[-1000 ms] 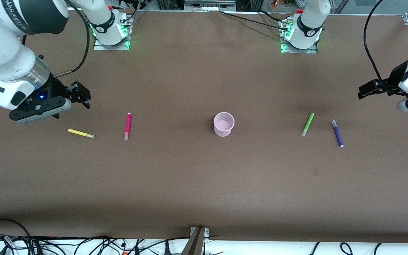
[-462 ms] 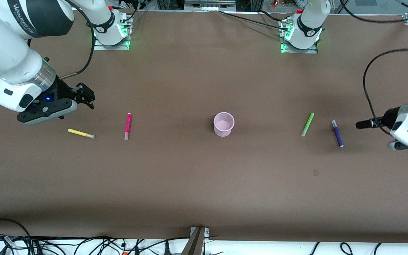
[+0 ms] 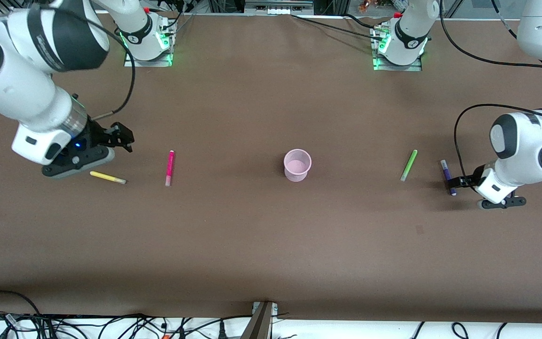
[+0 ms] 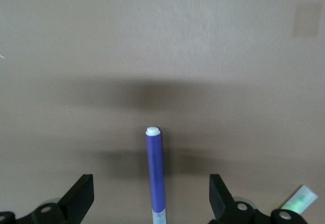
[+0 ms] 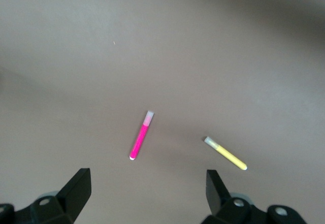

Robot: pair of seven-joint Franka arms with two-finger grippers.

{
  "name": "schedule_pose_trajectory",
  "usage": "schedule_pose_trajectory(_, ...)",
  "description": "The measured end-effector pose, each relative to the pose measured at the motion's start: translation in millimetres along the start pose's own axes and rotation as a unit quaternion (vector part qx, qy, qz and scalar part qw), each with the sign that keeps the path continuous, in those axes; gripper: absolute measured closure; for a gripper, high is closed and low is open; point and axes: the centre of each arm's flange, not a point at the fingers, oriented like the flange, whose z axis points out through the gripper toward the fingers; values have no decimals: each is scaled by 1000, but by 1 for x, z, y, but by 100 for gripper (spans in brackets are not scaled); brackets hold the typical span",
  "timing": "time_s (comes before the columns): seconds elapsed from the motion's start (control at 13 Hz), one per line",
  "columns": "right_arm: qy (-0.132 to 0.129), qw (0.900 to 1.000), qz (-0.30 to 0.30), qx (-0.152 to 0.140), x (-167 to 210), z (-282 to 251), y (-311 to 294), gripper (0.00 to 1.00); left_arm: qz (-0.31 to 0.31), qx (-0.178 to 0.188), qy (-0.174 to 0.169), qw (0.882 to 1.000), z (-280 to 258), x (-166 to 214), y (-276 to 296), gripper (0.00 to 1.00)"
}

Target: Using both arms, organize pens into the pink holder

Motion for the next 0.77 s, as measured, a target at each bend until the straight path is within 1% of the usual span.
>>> schedule_pose_trajectory(0.08, -17, 1000, 3, 2, 6, 24, 4, 0, 2, 0, -2, 1000, 7, -3, 1, 0)
schedule_pose_trajectory(0.15, -29, 1000, 6, 3, 10, 42, 9, 0, 3, 0, 4, 1000, 13, -3, 1, 0)
schedule_pose_trajectory(0.23, -35, 999, 11, 4, 13, 52, 11, 0, 4, -1, 12, 1000, 22, -1, 2, 0)
schedule_pose_trajectory(0.31, -36, 999, 31, 4, 14, 55, 11, 0, 8, -2, 14, 1000, 31, -1, 3, 9)
schedule_pose_trajectory(0.38, -37, 998, 59, 4, 13, 56, 7, 0, 15, -3, 13, 1000, 38, -1, 3, 21)
schedule_pose_trajectory(0.54, -44, 995, 90, 3, 9, 59, -3, 0, 26, -3, 12, 1000, 45, -1, -1, 46)
schedule_pose_trajectory(0.62, -51, 994, 98, 3, 4, 64, -8, 0, 31, -3, 12, 999, 45, -1, -3, 50)
schedule_pose_trajectory(0.77, -60, 993, 104, 4, -5, 82, -10, 0, 39, -3, 13, 999, 46, -1, -4, 49)
